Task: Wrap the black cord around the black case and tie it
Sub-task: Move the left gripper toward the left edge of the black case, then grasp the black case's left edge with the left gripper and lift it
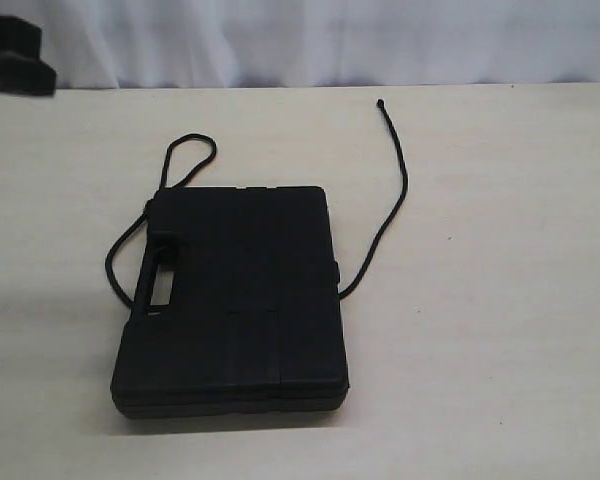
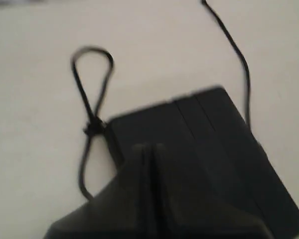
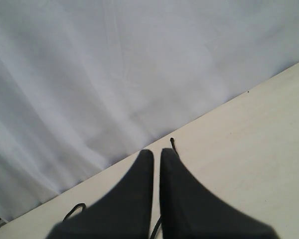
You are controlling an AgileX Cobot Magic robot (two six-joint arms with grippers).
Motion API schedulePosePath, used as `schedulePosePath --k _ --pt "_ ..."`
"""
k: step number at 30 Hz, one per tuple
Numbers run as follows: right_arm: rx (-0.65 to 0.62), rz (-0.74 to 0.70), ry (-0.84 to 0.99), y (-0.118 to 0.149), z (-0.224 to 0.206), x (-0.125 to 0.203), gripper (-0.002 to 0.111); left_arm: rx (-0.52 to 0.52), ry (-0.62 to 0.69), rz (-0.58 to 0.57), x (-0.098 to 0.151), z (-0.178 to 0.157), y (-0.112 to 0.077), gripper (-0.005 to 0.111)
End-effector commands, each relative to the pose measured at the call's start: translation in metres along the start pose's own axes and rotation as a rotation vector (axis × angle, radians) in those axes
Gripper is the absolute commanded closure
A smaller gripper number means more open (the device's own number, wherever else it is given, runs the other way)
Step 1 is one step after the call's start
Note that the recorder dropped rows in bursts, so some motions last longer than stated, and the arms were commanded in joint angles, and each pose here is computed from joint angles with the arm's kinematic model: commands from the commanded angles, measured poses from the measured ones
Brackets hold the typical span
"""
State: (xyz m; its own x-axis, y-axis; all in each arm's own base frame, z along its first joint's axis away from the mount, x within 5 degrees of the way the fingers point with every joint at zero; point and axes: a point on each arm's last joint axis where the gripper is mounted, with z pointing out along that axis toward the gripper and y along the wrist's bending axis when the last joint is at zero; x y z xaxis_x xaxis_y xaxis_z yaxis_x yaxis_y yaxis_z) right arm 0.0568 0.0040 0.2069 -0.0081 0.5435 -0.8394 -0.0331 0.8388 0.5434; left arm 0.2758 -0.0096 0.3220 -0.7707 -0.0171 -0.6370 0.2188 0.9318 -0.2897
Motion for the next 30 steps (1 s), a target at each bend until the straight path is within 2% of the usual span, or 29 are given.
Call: schedulePosePath --k 1,5,9,11,13,16,21,24,25,28,30 --pt "-0.001 0.002 0.003 0.0 0.0 0.001 0.104 0.109 0.233 -0.022 0.006 0.034 0.007 0.107" --pt "-0.001 0.002 0.005 0.0 0.0 0.001 0.104 0.095 0.24 -0.088 0.006 0.064 0.022 0.107" --pt "-0.001 0.002 0.005 0.0 0.0 0.001 0.104 0.198 0.374 -0.182 0.02 0.093 0.023 0.107" --pt "-0.001 0.002 0.005 0.0 0.0 0.001 0.104 0.246 0.475 -0.169 0.03 0.106 0.02 0.107" --pt "-0.001 0.002 0.005 0.0 0.0 0.001 0.104 0.29 0.558 -0.105 0.039 0.116 0.015 0.106" --pt "-0.001 0.002 0.005 0.0 0.0 0.001 0.104 0.292 0.67 -0.015 0.051 0.126 0.007 0.097" --pt "-0.001 0.002 0.005 0.0 0.0 0.001 0.104 0.218 0.765 0.168 0.06 0.131 -0.005 0.07" --pt "-0.001 0.002 0.005 0.0 0.0 0.001 0.104 0.117 0.735 0.259 0.059 0.136 0.0 0.06" --pt "-0.001 0.002 0.005 0.0 0.0 0.001 0.104 0.063 0.714 0.256 0.057 0.138 0.003 0.058" --pt "-0.001 0.002 0.009 0.0 0.0 0.001 0.104 -0.124 0.592 0.124 0.052 0.146 0.016 0.055" --pt "-0.001 0.002 0.009 0.0 0.0 0.001 0.104 -0.15 0.525 0.068 0.052 0.15 0.017 0.055"
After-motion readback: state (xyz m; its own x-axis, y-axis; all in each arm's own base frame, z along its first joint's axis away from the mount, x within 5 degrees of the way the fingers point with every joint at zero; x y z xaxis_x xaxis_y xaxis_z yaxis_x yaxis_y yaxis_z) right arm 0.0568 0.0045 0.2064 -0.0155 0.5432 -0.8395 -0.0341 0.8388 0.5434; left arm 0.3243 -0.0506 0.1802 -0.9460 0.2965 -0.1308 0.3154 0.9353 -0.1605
